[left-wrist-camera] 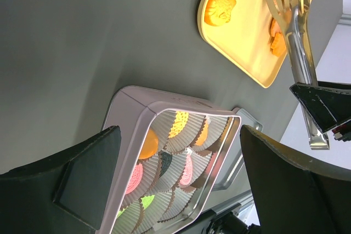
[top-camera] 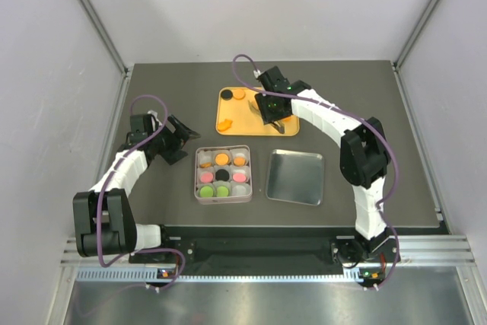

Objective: Pack the cookies

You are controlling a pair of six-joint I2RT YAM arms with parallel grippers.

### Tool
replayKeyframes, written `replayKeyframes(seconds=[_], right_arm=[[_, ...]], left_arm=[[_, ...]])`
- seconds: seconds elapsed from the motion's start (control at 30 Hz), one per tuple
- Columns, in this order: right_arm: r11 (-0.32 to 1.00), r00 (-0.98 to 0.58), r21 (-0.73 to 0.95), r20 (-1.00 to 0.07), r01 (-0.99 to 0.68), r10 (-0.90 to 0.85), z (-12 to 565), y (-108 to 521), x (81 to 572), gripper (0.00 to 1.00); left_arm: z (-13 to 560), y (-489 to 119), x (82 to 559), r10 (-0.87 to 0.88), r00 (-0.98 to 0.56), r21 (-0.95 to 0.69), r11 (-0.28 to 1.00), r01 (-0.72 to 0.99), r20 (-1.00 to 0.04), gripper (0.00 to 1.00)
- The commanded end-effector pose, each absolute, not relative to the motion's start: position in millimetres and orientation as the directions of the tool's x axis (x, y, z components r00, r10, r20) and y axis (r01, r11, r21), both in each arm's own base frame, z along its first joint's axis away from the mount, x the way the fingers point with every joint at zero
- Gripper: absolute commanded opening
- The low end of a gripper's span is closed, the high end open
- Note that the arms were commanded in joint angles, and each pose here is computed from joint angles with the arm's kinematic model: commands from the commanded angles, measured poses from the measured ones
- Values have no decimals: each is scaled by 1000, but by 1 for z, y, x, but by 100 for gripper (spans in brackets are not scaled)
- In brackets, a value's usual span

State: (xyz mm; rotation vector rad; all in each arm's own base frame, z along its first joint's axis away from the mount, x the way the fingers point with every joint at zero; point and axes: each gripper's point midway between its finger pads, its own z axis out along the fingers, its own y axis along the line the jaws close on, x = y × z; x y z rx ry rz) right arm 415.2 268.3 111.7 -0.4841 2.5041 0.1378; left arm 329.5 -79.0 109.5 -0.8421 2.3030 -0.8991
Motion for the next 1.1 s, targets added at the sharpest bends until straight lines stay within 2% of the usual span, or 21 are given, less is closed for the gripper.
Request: replayKeyframes(seconds=[0.0, 0.2, 0.47, 0.8, 1.07], right_arm=[[934, -736, 7, -618, -356, -276, 135, 270, 431, 46], [934, -738, 9, -615, -357, -276, 135, 270, 430, 46], [931, -736, 34, -624, -362, -263, 143, 268, 432, 38], [934, -683, 46, -695, -355, -225, 194, 258, 426, 37], [929, -672, 72, -712, -362, -206, 215, 246, 400, 36]], left_arm=[[120, -77, 337, -698, -659, -744, 592, -310, -280, 94], [120, -77, 337, -698, -659, -745, 591, -310, -280, 94], [121, -77, 337, -697, -660, -744, 593, -309, -281, 94], [122, -77, 337, -697, -660, -744, 593, -309, -281, 94], [122, -77, 337, -696, -661, -744, 593, -307, -282, 94]])
